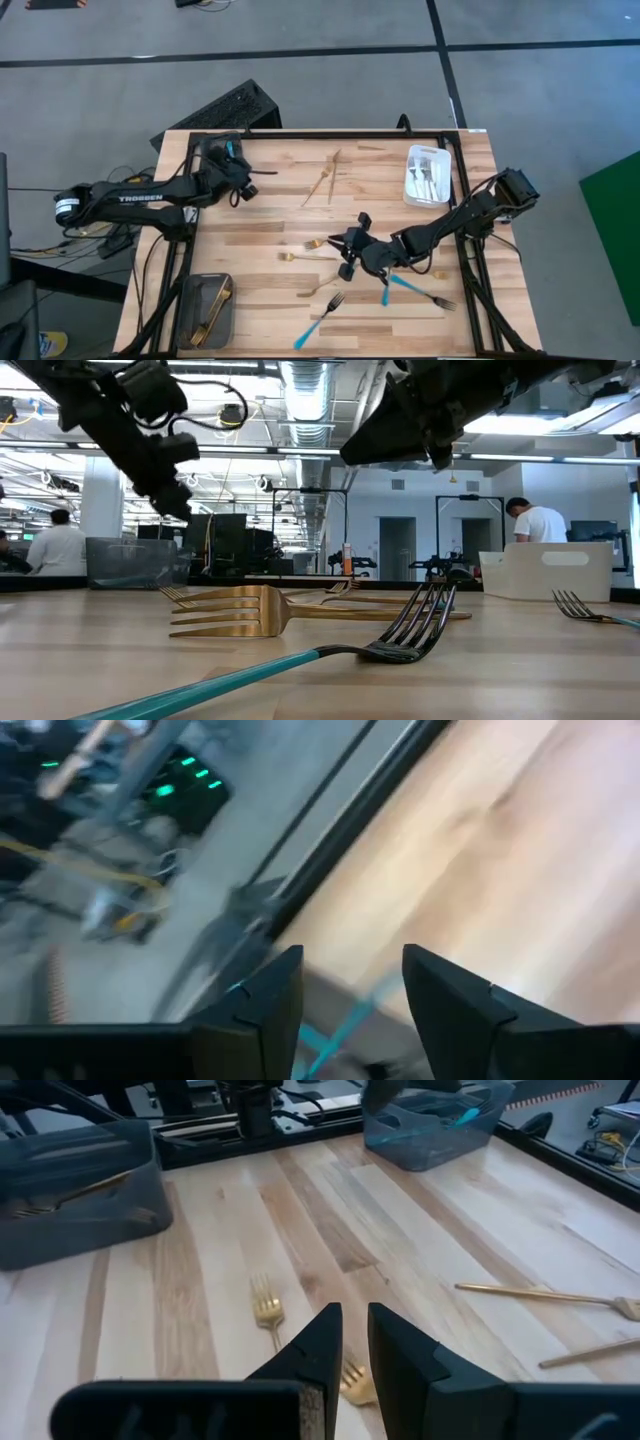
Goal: Sort silverware by color (type)
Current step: Put the blue fork into the top black bin, then put the gold fork into the bottom black bin
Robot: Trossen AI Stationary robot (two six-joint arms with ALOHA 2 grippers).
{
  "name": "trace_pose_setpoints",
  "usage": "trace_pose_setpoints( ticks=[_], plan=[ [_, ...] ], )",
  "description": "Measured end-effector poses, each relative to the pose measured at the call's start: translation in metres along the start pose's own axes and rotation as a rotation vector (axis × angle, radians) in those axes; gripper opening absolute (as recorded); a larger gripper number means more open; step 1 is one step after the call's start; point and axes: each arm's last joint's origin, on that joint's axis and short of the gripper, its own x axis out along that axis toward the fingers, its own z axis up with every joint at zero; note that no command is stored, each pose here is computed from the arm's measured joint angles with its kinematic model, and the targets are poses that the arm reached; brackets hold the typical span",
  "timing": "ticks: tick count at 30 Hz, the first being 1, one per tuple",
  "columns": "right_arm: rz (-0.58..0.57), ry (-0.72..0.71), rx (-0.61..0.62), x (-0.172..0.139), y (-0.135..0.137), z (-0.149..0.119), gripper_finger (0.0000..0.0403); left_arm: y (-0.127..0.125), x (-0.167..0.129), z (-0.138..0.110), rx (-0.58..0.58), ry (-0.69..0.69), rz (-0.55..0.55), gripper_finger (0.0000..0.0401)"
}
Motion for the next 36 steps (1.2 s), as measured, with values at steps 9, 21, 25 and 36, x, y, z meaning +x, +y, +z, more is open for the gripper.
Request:
trace_pose_setpoints(
  ticks=[9,21,25,36],
  plan=[
    [-0.028,0.059,0.005,0.0,-0.003,-0.007,0.0079,-0.006,-0.041,0.034,-0.138,-0.211,-0.205,0.0167],
    [-0.014,0.354,0.035,-0.02,-0.007,-0.032,0.008,-0.045,-0.079,0.048,-0.182,-0.405,-0.617,0.0167],
    [-0.06,0.471,0.034,-0.043,-0.008,-0.041,0.009,-0.074,-0.08,0.049,-0.163,-0.406,-0.67,0.0167],
    [-0.088,0.808,0.013,-0.106,-0.002,-0.068,0.0149,-0.132,-0.07,0.051,-0.146,-0.486,-0.712,0.0167]
  ],
)
